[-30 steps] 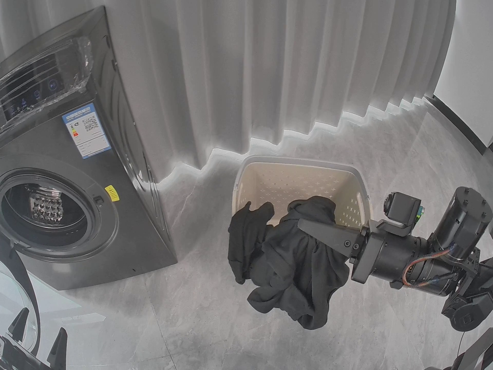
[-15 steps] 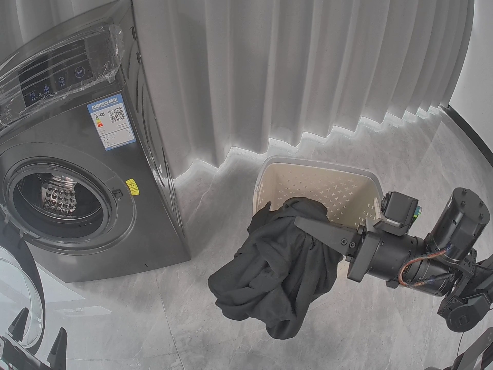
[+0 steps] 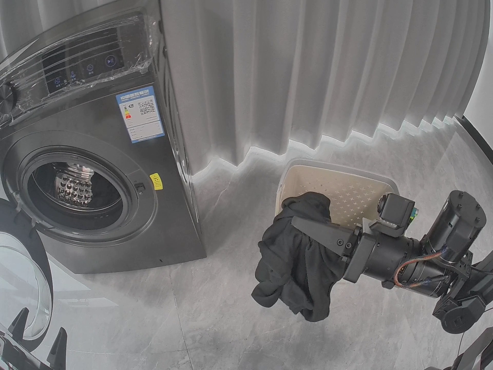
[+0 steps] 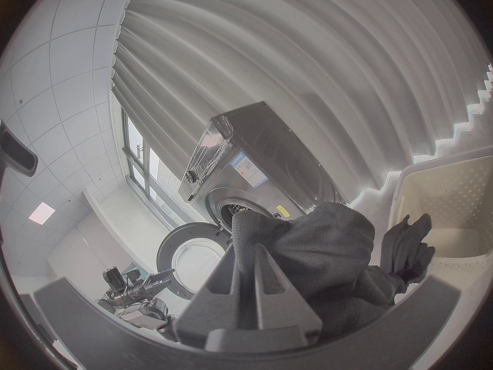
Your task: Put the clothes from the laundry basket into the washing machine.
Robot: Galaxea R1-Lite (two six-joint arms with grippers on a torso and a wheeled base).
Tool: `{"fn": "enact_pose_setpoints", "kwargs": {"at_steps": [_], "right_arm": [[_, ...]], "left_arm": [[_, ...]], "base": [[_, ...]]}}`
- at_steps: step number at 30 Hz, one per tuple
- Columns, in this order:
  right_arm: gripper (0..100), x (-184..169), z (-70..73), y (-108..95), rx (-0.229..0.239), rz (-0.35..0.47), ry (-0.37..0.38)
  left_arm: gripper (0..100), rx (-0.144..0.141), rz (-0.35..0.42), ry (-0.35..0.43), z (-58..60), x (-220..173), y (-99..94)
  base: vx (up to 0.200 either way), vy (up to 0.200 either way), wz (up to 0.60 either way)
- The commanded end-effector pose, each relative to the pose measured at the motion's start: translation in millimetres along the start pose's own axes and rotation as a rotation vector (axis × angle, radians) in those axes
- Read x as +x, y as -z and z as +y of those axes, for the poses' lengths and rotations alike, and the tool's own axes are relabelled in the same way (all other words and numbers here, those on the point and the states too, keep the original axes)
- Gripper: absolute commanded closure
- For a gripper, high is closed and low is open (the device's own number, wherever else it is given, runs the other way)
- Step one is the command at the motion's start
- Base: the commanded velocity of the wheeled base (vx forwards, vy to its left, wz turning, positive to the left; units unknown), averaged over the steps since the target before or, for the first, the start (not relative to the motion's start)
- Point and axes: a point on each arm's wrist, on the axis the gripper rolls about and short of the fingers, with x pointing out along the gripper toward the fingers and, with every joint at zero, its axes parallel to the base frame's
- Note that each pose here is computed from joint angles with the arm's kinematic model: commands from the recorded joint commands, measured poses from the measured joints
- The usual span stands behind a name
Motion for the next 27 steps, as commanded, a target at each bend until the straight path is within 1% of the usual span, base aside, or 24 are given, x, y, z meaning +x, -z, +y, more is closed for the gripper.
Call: {"fn": "enact_pose_setpoints", "kwargs": {"at_steps": [1, 5, 14, 15, 17, 27], "right_arm": [[100, 2.5, -3.1, 3.1, 0.004, 0.009, 0.008], [100, 6.0, -6.8, 4.7, 0.005, 0.011, 0.014], [100, 12.2, -13.2, 8.7, -0.008, -0.01, 0.022], [100, 13.8, -16.6, 12.4, -0.015, -0.001, 0.03], [100, 14.1, -18.8, 13.2, -0.022, 0.002, 0.037], [100, 13.6, -19.0, 16.2, -0.016, 0.015, 0.05]], "left_arm": [[0, 0.0, 0.001, -0.001, 0.1, 0.1, 4.3], [0, 0.0, 0.001, -0.001, 0.1, 0.1, 4.3], [0, 0.0, 0.001, -0.001, 0.1, 0.1, 4.3], [0, 0.0, 0.001, -0.001, 0.1, 0.1, 4.3], [0, 0.001, 0.001, -0.001, 0.1, 0.1, 4.3], [0, 0.001, 0.003, -0.001, 0.1, 0.2, 4.8]], "base": [[0.0, 0.0, 0.0], [0.0, 0.0, 0.0], [0.0, 0.0, 0.6], [0.0, 0.0, 0.0], [0.0, 0.0, 0.0], [0.0, 0.0, 0.0]]}}
